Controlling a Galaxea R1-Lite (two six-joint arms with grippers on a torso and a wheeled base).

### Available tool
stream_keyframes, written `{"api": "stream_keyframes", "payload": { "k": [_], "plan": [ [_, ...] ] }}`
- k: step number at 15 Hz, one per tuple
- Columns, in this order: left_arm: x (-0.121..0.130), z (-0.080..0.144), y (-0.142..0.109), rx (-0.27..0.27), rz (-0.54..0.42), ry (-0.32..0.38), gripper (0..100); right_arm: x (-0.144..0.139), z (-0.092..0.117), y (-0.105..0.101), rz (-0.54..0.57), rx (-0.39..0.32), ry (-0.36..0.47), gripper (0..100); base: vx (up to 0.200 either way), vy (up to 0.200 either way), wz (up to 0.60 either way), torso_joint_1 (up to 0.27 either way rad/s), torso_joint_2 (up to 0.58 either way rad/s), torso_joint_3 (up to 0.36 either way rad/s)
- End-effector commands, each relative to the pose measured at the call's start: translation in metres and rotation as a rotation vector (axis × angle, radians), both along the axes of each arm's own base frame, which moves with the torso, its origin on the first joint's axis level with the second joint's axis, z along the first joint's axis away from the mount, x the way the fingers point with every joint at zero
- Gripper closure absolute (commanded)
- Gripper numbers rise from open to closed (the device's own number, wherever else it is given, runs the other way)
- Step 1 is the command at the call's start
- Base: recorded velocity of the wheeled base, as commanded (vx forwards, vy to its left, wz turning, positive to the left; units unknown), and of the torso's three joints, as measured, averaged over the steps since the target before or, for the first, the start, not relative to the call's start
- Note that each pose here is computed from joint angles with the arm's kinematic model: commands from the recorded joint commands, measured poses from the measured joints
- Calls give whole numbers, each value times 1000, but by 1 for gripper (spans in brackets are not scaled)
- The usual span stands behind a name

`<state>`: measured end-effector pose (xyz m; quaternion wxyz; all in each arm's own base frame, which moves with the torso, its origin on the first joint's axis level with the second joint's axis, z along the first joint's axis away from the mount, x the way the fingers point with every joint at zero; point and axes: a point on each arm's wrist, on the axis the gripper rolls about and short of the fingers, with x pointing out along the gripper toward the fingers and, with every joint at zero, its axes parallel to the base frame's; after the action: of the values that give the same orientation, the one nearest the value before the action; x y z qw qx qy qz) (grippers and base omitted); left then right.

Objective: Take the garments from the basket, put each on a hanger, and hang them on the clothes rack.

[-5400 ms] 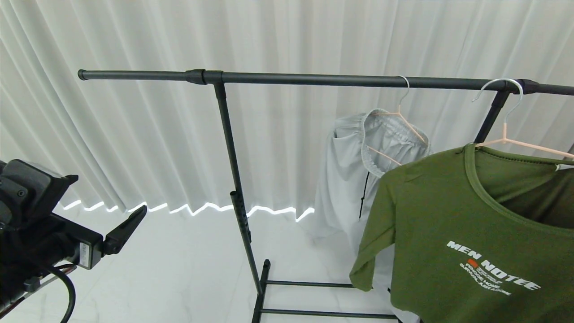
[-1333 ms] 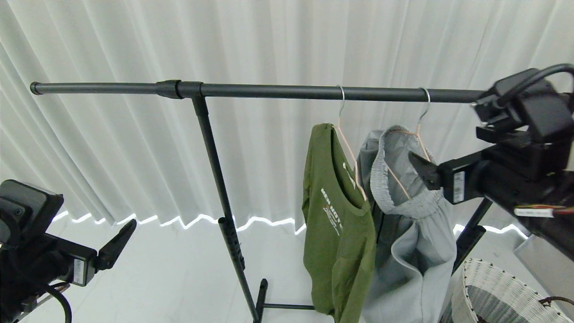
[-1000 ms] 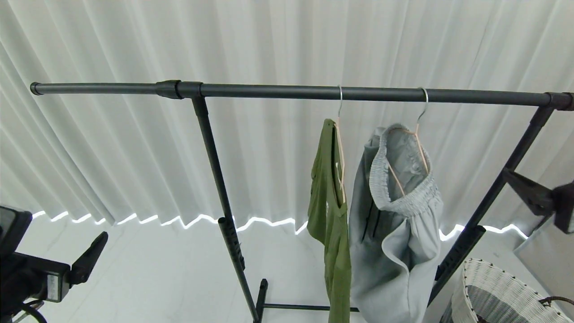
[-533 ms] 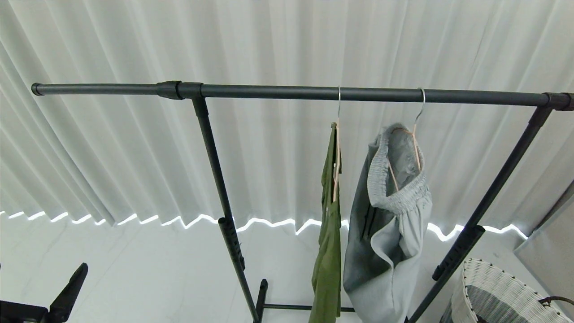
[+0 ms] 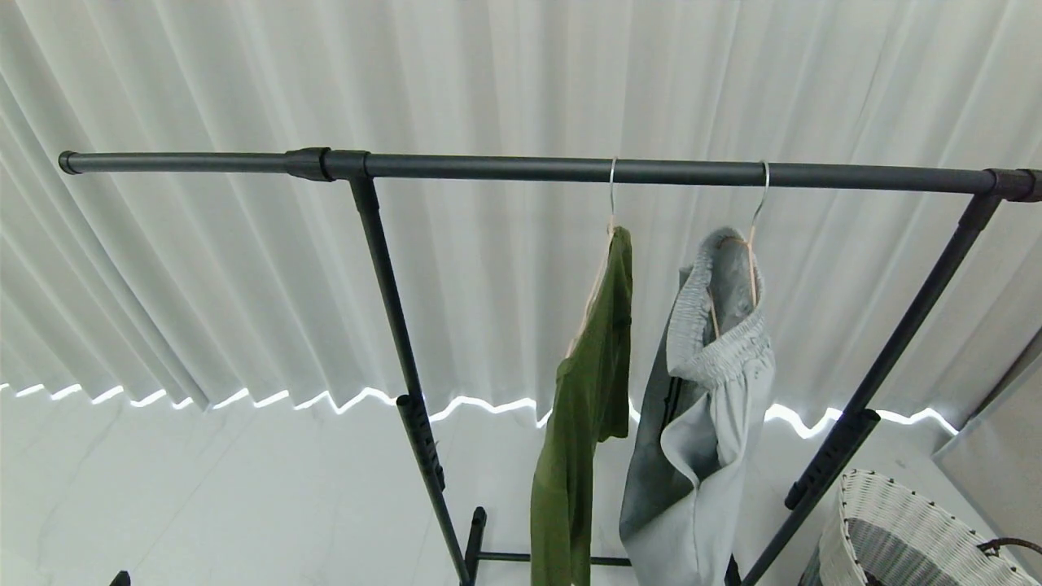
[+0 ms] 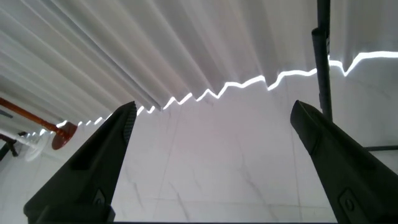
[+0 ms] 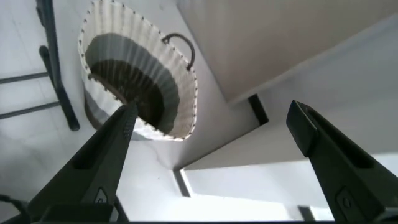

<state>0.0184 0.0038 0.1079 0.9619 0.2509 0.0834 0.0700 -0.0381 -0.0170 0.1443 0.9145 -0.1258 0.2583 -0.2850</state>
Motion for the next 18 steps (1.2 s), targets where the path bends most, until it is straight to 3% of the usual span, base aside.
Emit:
{"api": "stream_keyframes", "payload": {
  "k": [1,3,6,8,11,13,15,17,18],
  "plan": [
    [-37,-23,-2,-2,5,-125,0,-15,-35,1,92,57,-111,0,0,0,0,0,0,0],
    [-37,-23,-2,-11,10,-141,0,-4,-46,3,144,141,-238,0,0,0,0,0,0,0],
    [-37,-23,-2,-17,12,-140,0,12,-56,5,185,165,-387,0,0,0,0,0,0,0],
    [-37,-23,-1,-54,59,-149,0,12,-57,4,155,158,-385,0,0,0,0,0,0,0],
    [-37,-24,1,-174,136,-176,0,12,-58,2,79,142,-399,0,0,0,0,0,0,0],
    [-42,-26,1,-206,20,-224,0,13,-58,3,113,146,-394,0,0,0,0,0,0,0],
    [-41,-26,-3,-282,-113,-217,0,14,-57,6,271,165,-371,0,0,0,0,0,0,0],
    [-41,-27,-6,-351,-249,-189,0,16,-60,9,390,198,-366,0,0,0,0,0,0,0],
    [-42,-33,-7,-368,-282,-123,0,19,-62,12,525,238,-390,0,0,0,0,0,0,0]
  ]
}}
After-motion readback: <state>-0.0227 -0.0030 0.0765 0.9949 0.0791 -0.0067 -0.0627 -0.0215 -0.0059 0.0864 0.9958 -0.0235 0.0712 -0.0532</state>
